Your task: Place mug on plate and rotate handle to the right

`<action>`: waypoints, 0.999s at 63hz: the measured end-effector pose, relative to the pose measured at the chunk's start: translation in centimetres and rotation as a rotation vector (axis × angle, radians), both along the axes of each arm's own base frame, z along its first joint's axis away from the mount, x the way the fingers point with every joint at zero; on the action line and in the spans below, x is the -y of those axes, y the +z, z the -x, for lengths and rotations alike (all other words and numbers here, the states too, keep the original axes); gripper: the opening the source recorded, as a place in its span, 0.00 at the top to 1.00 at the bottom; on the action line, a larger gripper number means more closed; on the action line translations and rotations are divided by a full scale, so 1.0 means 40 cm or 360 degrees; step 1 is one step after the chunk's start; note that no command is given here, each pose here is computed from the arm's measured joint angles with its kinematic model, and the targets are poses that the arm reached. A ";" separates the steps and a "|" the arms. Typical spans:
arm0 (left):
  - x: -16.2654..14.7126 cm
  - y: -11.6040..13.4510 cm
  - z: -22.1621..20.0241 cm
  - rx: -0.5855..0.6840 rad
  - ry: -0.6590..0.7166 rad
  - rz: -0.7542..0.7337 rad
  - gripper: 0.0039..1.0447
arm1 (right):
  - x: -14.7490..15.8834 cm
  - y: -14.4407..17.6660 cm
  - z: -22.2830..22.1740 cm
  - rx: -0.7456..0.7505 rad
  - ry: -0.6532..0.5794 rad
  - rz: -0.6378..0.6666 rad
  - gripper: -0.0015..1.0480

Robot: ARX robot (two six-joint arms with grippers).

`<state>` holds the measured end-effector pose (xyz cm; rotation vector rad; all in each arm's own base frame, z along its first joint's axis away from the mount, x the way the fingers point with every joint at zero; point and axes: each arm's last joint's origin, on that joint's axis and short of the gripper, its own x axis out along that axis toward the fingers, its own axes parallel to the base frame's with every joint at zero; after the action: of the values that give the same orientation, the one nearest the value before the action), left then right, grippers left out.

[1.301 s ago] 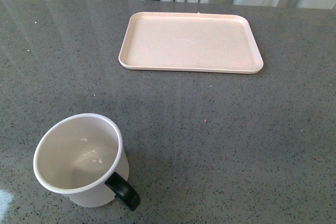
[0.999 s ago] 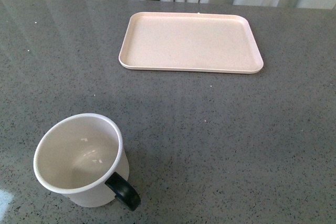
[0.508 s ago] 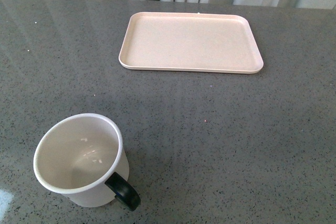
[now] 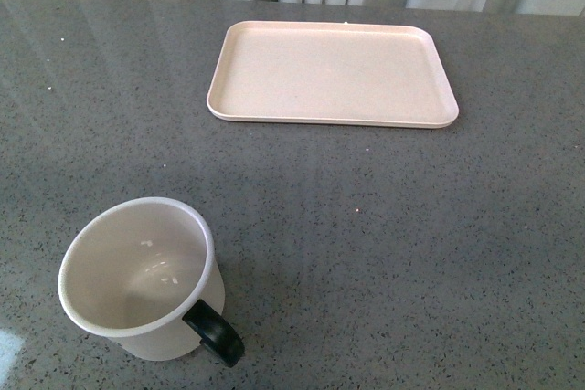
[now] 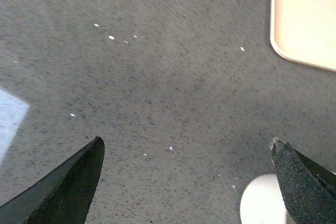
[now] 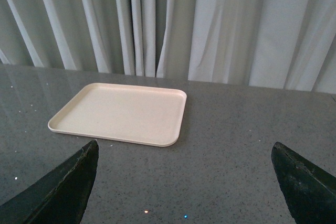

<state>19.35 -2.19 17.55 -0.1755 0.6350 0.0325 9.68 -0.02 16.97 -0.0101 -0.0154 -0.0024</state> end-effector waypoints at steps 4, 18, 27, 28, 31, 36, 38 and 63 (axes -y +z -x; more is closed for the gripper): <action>0.009 -0.014 -0.014 -0.0039 -0.0033 -0.0016 0.09 | 0.000 0.000 0.000 0.0000 0.0000 0.0000 0.09; 0.044 -0.061 -0.044 -0.0164 -0.0222 0.0033 0.09 | 0.000 0.000 0.000 0.0001 0.0000 0.0000 0.09; 0.056 -0.071 -0.051 -0.0195 -0.0286 0.0045 0.09 | 0.000 0.000 0.000 0.0000 0.0000 0.0000 0.09; 0.056 -0.071 -0.052 -0.0194 -0.0287 0.0045 0.09 | 0.000 0.000 0.000 0.0001 0.0000 0.0000 0.09; 0.058 -0.070 -0.055 -0.0194 -0.0301 0.0043 0.09 | 0.000 0.000 0.000 0.0000 0.0000 0.0000 0.09; 0.061 -0.070 -0.061 -0.0195 -0.0328 0.0048 0.09 | 0.000 0.000 0.000 0.0000 0.0000 0.0000 0.09; 0.062 -0.070 -0.062 -0.0195 -0.0336 0.0046 0.09 | 0.000 0.000 0.000 0.0001 0.0000 0.0000 0.09; 0.072 -0.087 -0.069 -0.0226 -0.0552 0.0088 0.09 | 0.000 0.000 0.000 0.0000 0.0000 0.0000 0.09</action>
<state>22.12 -5.07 14.08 -0.1148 0.8014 -0.3096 9.68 -0.02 16.97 -0.0101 -0.0154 -0.0024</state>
